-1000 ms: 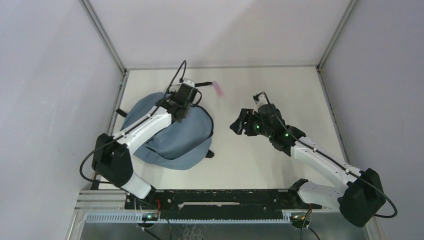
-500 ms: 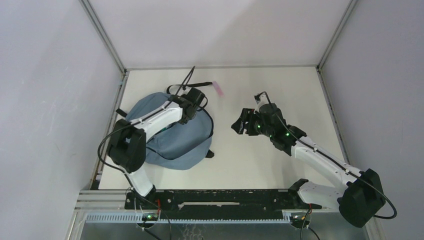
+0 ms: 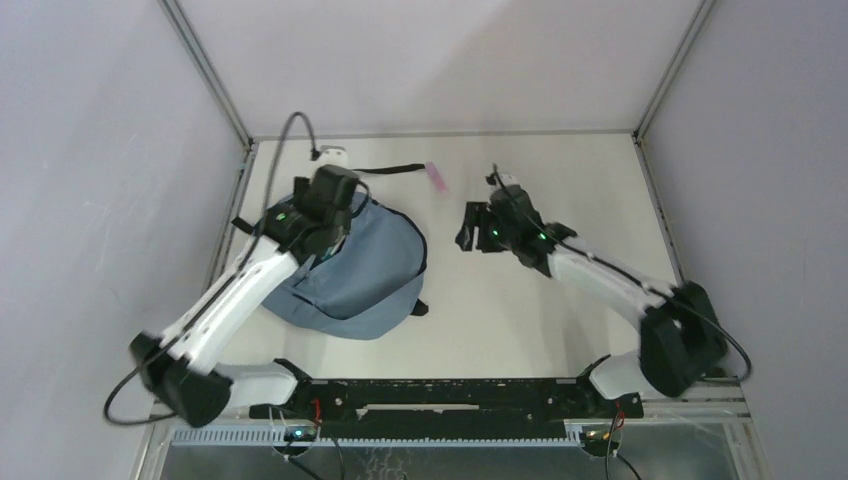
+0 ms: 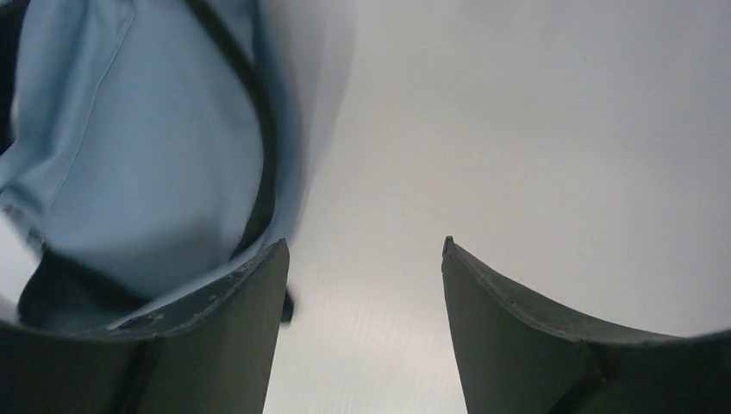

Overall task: Pack the student bag
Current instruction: Place the stationery in the student bag, then pick up the stationery from the center of the board.

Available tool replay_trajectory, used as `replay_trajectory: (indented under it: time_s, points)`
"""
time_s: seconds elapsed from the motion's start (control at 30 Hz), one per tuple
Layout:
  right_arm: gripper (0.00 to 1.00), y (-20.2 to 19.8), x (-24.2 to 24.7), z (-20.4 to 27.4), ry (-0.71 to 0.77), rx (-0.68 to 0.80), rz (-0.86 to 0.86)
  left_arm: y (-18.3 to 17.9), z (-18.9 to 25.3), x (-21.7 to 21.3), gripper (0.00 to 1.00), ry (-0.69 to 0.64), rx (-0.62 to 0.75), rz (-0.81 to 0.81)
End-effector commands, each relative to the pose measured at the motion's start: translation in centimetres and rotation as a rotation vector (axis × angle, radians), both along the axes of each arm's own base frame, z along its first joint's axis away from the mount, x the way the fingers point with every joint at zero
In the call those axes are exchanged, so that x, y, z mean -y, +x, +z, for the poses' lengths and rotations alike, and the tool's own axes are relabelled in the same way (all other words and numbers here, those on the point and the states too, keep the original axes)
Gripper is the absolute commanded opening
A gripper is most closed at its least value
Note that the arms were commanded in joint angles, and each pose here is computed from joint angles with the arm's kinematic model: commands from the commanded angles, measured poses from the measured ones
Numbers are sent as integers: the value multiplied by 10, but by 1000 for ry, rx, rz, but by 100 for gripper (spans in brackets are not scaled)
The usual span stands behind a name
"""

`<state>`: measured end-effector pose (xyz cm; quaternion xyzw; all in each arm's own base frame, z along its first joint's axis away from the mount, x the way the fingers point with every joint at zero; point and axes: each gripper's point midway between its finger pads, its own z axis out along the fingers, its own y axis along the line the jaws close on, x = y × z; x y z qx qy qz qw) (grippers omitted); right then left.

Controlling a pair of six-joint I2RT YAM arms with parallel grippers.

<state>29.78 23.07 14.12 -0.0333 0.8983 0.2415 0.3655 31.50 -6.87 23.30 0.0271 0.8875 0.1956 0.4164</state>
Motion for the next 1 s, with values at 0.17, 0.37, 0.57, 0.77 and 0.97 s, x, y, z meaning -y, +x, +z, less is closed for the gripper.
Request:
replay_trajectory:
  time_s: [0.17, 0.37, 0.57, 0.77, 0.97]
  points:
    - [100, 136, -27, -22, -264, 22, -4, -51, 60, 68, 71, -645, 159, -281]
    - [100, 209, -44, -52, -339, -13, -16, -76, 37, 80, 71, -775, 97, -307]
    - [91, 251, -63, -86, -373, -47, 8, -82, 35, 72, 71, -768, 110, -293]
    - [76, 259, -63, -105, -354, -70, -3, -82, 35, 70, 72, -767, 111, -288]
    - [44, 259, -59, -108, -357, -79, 8, -80, 32, 73, 72, -778, 102, -294]
